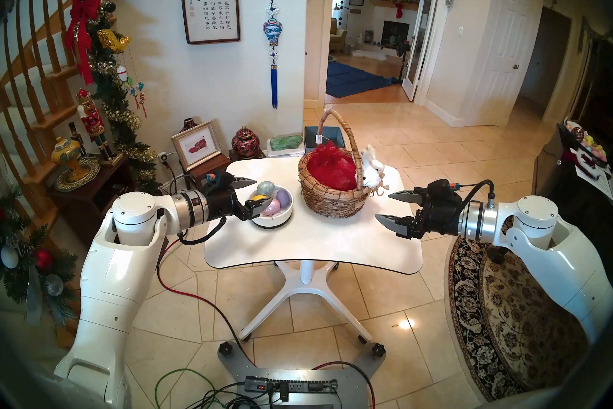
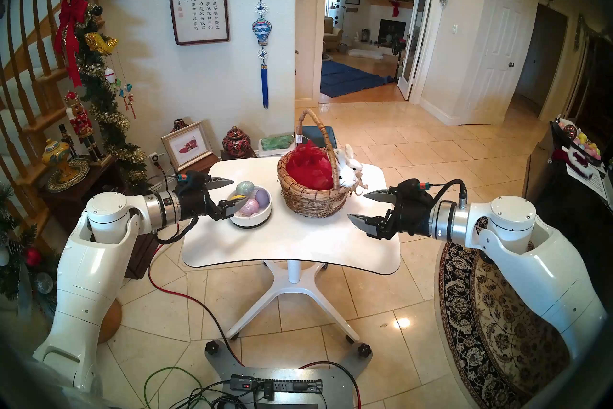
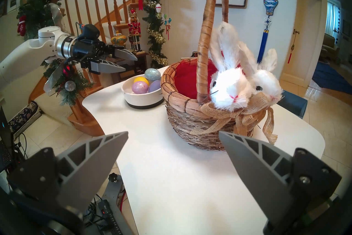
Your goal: Put easter egg into basket
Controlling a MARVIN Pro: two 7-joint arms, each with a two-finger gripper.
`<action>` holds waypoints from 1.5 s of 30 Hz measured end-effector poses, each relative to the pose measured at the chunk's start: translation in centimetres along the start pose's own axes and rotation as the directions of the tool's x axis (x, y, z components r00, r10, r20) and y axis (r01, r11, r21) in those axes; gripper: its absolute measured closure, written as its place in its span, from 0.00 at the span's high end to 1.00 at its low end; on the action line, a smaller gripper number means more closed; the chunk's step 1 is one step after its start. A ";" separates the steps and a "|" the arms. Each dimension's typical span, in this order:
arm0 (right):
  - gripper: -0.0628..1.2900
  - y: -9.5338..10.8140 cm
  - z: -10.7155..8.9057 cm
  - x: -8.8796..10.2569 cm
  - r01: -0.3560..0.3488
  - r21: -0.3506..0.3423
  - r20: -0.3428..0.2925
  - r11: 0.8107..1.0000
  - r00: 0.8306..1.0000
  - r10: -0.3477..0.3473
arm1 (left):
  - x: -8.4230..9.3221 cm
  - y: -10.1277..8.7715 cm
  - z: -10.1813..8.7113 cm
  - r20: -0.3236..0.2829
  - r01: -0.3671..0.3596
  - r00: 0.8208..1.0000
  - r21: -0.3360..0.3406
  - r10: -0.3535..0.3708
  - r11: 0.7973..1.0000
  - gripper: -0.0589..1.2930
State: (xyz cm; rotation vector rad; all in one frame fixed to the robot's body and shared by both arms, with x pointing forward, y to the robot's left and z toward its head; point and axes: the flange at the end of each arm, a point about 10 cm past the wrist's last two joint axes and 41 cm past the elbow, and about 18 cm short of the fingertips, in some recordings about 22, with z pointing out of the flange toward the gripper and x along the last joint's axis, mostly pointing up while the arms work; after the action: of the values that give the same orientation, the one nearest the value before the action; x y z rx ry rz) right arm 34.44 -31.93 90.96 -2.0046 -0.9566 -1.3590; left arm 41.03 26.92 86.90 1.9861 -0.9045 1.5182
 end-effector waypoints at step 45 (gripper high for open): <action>0.96 0.0 0.0 -0.1 -0.001 0.001 0.001 1.000 1.000 0.001 | 4.3 -5.0 3.6 0.137 0.054 0.990 -0.122 -0.037 0.991 0.94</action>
State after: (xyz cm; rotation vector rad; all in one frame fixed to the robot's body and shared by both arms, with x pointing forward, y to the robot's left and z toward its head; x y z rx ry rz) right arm 34.42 -31.91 90.89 -2.0052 -0.9563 -1.3565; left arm 47.76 26.79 90.16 2.0223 -0.9777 1.2820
